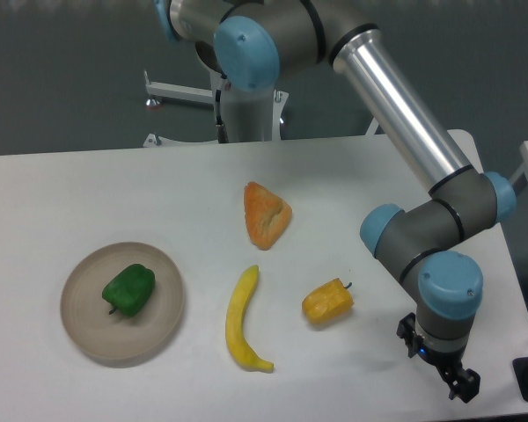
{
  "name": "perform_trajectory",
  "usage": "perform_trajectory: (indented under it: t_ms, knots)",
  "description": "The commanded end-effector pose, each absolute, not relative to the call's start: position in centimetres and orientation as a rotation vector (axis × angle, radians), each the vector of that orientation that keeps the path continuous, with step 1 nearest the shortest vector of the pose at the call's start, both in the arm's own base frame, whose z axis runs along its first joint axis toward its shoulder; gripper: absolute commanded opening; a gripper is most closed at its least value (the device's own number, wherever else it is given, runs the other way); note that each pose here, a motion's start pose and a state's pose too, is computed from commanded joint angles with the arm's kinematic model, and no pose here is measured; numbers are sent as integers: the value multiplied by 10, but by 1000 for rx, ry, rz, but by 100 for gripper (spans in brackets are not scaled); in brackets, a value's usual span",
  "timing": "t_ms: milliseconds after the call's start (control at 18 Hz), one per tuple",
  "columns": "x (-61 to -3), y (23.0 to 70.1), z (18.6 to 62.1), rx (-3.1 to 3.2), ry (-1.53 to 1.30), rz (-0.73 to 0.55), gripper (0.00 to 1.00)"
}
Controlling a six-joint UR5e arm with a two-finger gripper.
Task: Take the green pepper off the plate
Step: 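Lift the open gripper up from beside the yellow pepper, then move the gripper over the plate above the green pepper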
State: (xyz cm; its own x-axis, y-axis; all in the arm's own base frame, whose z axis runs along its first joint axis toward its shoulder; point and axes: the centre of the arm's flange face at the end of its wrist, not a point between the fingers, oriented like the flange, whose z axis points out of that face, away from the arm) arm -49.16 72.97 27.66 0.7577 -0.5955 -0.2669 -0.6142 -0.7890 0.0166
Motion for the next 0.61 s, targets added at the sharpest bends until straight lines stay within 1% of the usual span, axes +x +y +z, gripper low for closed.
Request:
perform_trajectory:
  t_ms: [167,444,611]
  knots:
    - [-473,726,307,-2892,949,397,100]
    - [-425,730,344,-2946,814,298,100]
    - [-384,735,369,-2919,710,239,100]
